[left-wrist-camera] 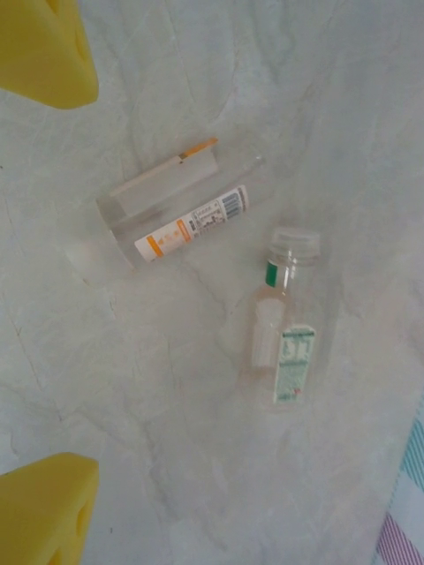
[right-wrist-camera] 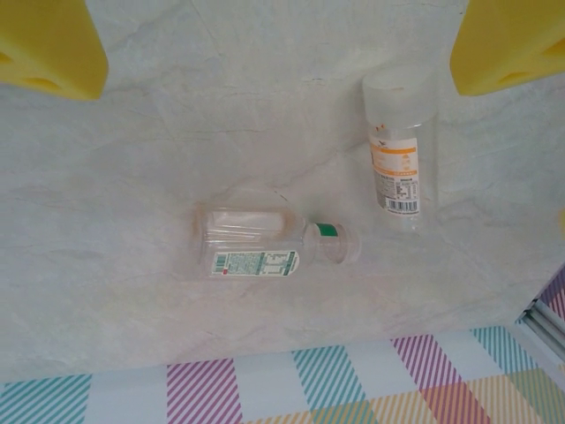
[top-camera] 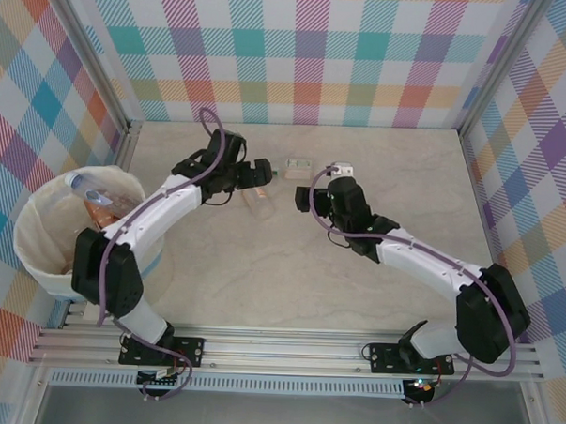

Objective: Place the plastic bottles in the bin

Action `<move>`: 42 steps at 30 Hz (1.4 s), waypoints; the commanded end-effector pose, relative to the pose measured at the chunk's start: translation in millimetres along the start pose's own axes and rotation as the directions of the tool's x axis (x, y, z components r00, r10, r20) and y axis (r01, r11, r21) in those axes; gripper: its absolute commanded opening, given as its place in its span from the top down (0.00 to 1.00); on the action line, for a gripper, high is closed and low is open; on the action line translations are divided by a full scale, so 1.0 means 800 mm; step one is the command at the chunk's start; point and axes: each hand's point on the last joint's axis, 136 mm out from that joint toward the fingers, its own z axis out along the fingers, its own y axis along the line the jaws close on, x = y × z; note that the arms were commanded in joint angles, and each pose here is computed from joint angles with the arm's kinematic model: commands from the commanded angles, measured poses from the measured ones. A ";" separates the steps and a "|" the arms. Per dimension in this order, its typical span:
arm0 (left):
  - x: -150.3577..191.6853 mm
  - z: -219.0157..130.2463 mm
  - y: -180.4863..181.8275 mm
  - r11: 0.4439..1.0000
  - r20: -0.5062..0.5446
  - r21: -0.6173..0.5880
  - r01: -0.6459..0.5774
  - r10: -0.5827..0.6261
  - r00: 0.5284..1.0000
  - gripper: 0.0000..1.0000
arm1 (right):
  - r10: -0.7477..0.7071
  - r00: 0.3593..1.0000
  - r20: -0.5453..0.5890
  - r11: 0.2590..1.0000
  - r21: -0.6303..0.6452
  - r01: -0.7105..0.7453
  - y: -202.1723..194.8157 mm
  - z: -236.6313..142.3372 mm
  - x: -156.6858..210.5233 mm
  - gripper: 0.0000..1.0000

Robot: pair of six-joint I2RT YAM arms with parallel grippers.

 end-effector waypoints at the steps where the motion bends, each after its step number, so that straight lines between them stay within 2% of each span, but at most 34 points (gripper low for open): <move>1: -0.011 0.019 0.004 0.997 0.025 -0.053 0.058 -0.057 0.998 0.00 | 0.008 1.000 0.016 1.000 0.027 -0.008 -0.009 -0.013 -0.004 0.00; 8: 0.027 0.080 0.023 0.990 -0.101 -0.115 0.084 -0.096 0.990 0.00 | 0.018 1.000 0.025 0.999 0.049 -0.020 -0.020 -0.024 0.000 0.00; 14: 0.034 0.126 0.055 0.975 -0.111 -0.183 0.130 -0.152 0.982 0.00 | 0.014 0.999 0.030 0.999 0.050 -0.015 -0.023 -0.032 -0.002 0.00; 19: 0.048 0.165 0.061 0.975 -0.189 -0.171 0.143 -0.175 0.966 0.01 | 0.008 1.000 0.026 0.998 0.056 -0.010 -0.025 -0.039 -0.003 0.00; 28: 0.060 0.189 0.075 0.975 -0.226 -0.206 0.078 -0.125 0.966 0.30 | 0.024 0.999 0.043 0.997 0.070 -0.027 -0.033 -0.048 -0.002 0.00; 31: 0.064 0.189 0.075 0.978 -0.240 -0.198 0.064 -0.111 0.964 0.38 | 0.003 0.998 0.057 1.000 0.007 -0.003 -0.018 -0.046 -0.007 0.00; 37: 0.058 0.174 0.059 0.993 -0.233 -0.115 0.033 -0.059 0.971 0.46 | -0.047 0.993 0.106 0.979 -0.193 0.067 0.030 -0.049 -0.022 0.00; 42: 0.059 0.160 0.054 0.997 -0.224 -0.079 0.016 -0.033 0.974 0.50 | -0.074 0.994 0.085 0.957 -0.276 0.095 0.053 -0.043 -0.018 0.01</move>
